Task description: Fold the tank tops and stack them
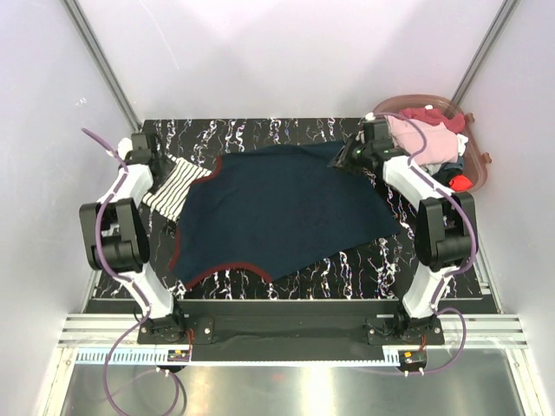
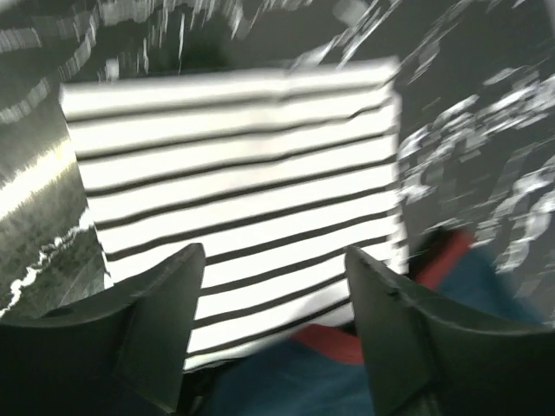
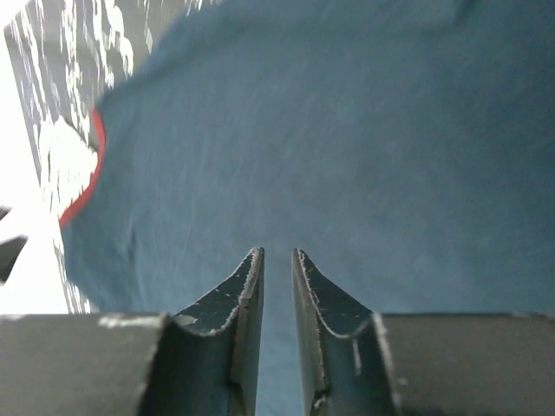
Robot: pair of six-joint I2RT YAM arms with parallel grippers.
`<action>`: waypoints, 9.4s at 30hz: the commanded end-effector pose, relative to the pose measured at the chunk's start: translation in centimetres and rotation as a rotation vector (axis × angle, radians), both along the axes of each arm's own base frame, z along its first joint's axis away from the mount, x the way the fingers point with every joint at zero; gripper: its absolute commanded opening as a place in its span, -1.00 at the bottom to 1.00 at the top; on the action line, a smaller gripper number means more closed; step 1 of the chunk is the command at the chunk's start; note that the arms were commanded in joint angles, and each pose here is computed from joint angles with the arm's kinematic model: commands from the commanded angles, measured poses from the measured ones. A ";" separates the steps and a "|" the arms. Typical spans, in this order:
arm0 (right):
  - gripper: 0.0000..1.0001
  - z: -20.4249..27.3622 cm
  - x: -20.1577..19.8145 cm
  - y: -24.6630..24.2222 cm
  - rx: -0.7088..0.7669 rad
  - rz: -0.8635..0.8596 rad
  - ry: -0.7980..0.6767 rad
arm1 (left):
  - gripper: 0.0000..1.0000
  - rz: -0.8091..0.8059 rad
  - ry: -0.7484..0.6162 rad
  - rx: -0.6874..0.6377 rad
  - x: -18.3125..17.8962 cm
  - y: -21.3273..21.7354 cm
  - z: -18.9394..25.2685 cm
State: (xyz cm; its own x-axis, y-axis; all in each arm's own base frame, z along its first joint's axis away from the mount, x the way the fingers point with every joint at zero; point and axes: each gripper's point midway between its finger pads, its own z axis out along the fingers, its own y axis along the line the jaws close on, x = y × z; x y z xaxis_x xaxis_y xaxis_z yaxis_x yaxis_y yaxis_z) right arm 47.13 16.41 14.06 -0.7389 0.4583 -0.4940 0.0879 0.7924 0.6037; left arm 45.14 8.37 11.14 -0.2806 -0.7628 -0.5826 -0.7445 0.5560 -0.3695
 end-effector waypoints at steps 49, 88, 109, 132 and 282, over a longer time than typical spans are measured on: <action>-0.03 -7.6 -11.4 -10.8 -0.274 -0.407 0.248 | 0.62 0.062 -0.370 0.119 4.6 0.6 16.9; -0.46 -10.1 -22.6 -19.5 -0.287 -1.055 0.464 | 0.74 -0.077 -0.060 0.001 -4.0 -5.7 0.4; 0.27 0.7 -9.8 0.0 -0.121 0.056 -0.096 | 0.67 -0.194 -0.005 -0.168 -6.8 -8.4 -7.1; -0.15 -12.1 -9.8 11.2 -0.097 0.354 0.176 | 0.17 -0.404 -0.092 -0.088 -8.5 -12.5 -5.3; -0.31 -13.3 -9.0 4.7 -0.149 0.109 0.190 | 0.12 -0.386 0.144 0.004 -2.8 -7.1 -6.3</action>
